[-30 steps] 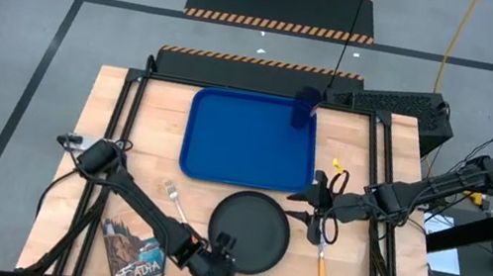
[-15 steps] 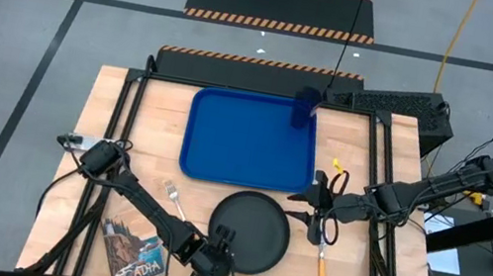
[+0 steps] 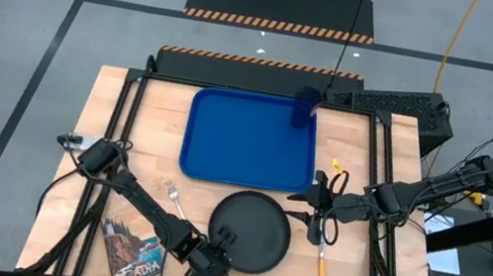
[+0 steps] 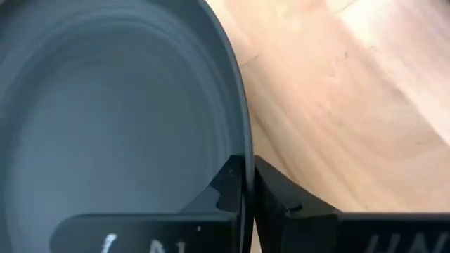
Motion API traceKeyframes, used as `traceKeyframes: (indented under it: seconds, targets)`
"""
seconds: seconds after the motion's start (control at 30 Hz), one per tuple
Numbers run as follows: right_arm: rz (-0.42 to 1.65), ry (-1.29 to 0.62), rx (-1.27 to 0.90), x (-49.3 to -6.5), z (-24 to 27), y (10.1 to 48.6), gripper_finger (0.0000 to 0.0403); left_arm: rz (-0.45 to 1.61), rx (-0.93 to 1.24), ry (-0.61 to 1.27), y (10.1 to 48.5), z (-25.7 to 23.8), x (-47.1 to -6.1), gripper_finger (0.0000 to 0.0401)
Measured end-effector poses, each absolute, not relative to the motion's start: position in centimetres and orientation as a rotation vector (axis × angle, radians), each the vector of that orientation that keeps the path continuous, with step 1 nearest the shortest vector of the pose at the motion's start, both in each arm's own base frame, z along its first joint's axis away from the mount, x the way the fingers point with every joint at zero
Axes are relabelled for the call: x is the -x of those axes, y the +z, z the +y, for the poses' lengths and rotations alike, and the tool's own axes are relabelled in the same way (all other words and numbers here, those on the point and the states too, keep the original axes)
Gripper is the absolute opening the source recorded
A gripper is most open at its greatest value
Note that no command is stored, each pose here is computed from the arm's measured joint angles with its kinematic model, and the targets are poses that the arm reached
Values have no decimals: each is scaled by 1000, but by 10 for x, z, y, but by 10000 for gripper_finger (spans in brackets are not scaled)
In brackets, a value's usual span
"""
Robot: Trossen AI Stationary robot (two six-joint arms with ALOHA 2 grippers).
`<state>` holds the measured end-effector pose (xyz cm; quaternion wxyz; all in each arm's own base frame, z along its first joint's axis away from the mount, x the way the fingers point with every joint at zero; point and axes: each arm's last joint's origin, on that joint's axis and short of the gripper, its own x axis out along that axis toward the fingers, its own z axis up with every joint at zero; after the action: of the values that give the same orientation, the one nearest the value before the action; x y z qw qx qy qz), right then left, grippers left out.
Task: Pick and place plate/cup/fork/spoon on tray
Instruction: Put the black plate on the blue serving tray to the bottom of the violet cup
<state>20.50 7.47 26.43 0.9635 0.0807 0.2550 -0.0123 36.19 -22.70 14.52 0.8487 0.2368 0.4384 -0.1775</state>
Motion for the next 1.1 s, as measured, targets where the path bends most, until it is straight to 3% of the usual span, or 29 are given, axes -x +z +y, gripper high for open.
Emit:
traceKeyframes:
  seconds: [0.27, 0.7, 0.9, 1.1]
  targets:
    - [585, -13, -106, -199, 76, 259, 176, 880, -502, -424, 194, -220, -347, 9]
    - [556, -22, -94, -187, 81, 266, 176, 701, -676, -334, 281, -177, -326, 16]
    - [516, -50, -88, -178, 80, 272, 176, 705, -677, -267, 295, -149, -329, 9]
    - [497, -49, -65, -169, 75, 279, 176, 758, -665, -172, 284, -125, -346, 14]
